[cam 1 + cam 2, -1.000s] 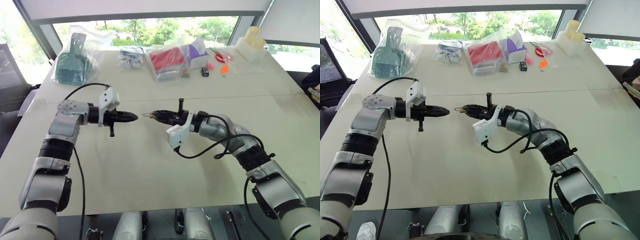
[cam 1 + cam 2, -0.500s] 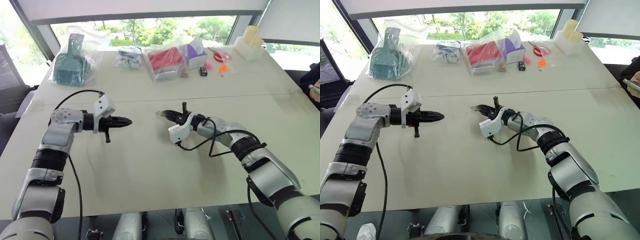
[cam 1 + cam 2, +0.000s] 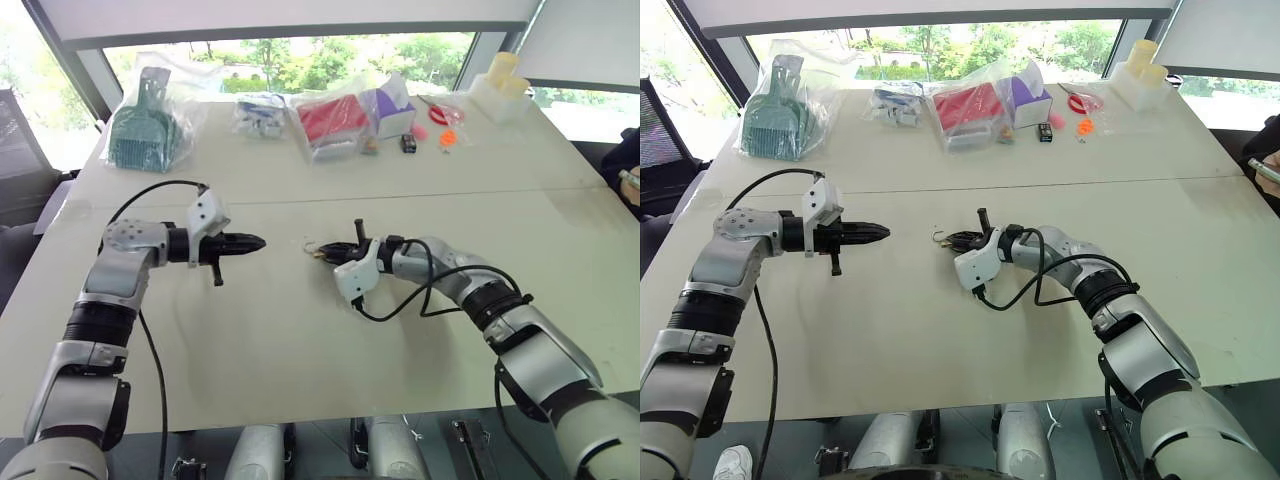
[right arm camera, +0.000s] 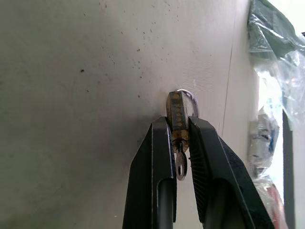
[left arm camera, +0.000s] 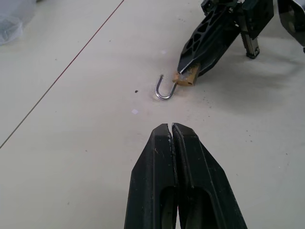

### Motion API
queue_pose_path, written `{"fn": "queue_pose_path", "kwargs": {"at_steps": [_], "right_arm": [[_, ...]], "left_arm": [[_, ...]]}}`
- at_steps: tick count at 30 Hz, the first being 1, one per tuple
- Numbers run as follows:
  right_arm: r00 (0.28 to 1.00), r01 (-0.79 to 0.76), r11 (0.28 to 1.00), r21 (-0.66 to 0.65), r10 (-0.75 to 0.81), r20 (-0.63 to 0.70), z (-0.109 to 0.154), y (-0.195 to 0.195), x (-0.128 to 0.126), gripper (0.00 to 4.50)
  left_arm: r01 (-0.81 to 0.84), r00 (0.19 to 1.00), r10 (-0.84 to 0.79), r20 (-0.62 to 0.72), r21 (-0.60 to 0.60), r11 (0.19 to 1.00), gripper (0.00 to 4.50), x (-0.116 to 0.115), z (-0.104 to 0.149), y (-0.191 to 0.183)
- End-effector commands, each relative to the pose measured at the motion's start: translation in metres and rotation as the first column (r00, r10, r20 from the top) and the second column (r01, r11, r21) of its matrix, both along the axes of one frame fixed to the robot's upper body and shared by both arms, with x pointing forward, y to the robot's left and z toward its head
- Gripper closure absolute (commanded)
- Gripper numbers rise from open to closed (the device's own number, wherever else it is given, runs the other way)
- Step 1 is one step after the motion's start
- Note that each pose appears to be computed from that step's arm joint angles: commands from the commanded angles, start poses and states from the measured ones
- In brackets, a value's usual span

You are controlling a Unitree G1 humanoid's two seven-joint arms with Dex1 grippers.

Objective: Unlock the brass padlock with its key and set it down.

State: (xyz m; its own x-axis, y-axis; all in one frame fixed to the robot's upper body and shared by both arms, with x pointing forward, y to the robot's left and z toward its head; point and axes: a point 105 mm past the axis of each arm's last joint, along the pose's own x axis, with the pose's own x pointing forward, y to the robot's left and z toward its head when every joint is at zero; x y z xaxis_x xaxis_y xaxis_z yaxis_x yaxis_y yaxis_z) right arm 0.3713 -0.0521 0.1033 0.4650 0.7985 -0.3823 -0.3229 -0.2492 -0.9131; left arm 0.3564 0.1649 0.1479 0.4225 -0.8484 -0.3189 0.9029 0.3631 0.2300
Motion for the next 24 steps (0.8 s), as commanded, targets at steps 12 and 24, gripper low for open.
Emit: {"fn": "queue_pose_path", "kwargs": {"at_steps": [12,24], "right_arm": [[0.905,0.205,0.975,0.084,-0.156,-0.396,0.018,-0.038,-0.01,0.05],[0.629,0.433,0.882,0.184,-0.15,-0.763,0.052,-0.078,-0.053,0.05]], "left_arm": [[0.025,0.999,-0.024,0.032,-0.034,0.999,4.5,-0.007,0.02,-0.002],[-0.051,0.998,0.053,0.016,-0.063,0.997,4.5,-0.032,0.036,0.016]]}}
